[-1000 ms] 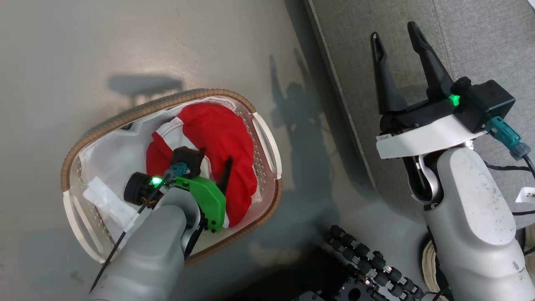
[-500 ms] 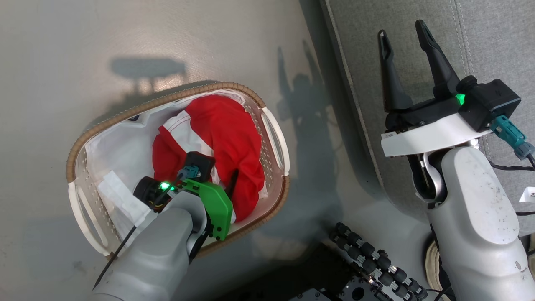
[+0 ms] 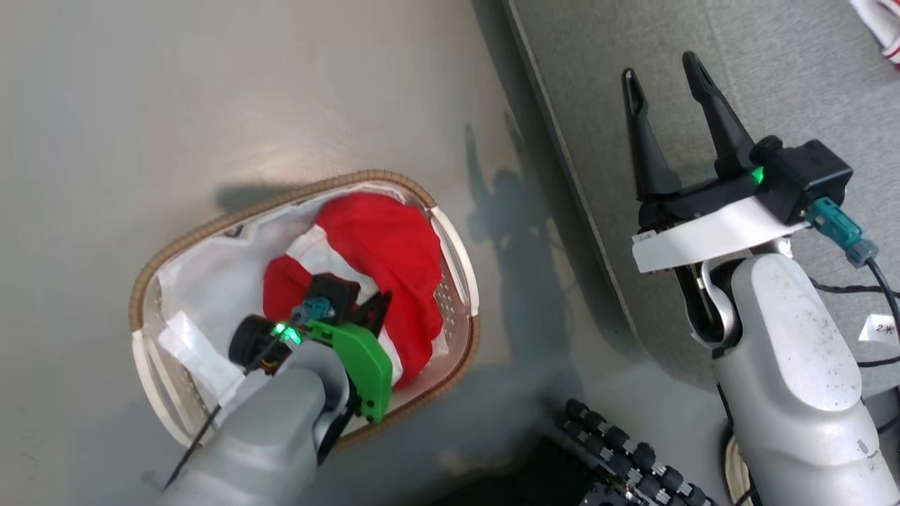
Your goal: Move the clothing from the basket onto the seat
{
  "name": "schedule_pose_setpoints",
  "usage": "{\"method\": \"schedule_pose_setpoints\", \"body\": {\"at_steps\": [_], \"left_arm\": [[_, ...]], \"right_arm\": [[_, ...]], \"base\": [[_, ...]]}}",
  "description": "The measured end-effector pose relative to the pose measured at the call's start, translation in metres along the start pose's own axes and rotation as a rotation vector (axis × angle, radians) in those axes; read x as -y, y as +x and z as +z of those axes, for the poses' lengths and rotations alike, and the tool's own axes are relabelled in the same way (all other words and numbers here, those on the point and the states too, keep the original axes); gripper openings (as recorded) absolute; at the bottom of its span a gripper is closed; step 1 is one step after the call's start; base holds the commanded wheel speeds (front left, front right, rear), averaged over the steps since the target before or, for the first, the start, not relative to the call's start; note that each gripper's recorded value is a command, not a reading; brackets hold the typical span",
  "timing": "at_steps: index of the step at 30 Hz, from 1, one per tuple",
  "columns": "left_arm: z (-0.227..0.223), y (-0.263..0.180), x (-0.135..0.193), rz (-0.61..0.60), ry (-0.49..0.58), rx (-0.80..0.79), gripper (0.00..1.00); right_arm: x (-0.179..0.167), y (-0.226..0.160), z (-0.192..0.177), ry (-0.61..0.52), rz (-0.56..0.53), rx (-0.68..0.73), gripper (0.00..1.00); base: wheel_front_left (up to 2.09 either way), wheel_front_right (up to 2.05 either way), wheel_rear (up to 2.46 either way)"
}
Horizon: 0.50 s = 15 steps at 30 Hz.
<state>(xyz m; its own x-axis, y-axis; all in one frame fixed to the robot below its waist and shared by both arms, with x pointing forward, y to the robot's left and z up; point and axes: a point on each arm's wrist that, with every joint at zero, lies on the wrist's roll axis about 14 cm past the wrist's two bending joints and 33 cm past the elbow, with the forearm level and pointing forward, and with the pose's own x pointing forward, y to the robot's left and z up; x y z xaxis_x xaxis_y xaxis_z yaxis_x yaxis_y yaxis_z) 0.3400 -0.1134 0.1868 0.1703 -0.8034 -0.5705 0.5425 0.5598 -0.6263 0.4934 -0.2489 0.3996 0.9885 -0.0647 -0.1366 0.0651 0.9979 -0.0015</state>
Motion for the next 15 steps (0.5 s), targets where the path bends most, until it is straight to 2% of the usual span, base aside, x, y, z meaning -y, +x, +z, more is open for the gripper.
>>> {"method": "schedule_pose_setpoints", "body": {"at_steps": [6,15], "left_arm": [[0.01,-0.023,0.018,0.007,0.005,0.039,0.0],[0.049,-0.062,0.044,0.027,0.014,0.194,0.0]], "right_arm": [[0.001,-0.014,0.023,0.004,-0.008,0.039,1.0],[-0.004,-0.037,0.051,0.026,-0.005,0.096,1.0]], "base": [[0.0,0.0,0.0],[0.0,0.0,0.0]]}}
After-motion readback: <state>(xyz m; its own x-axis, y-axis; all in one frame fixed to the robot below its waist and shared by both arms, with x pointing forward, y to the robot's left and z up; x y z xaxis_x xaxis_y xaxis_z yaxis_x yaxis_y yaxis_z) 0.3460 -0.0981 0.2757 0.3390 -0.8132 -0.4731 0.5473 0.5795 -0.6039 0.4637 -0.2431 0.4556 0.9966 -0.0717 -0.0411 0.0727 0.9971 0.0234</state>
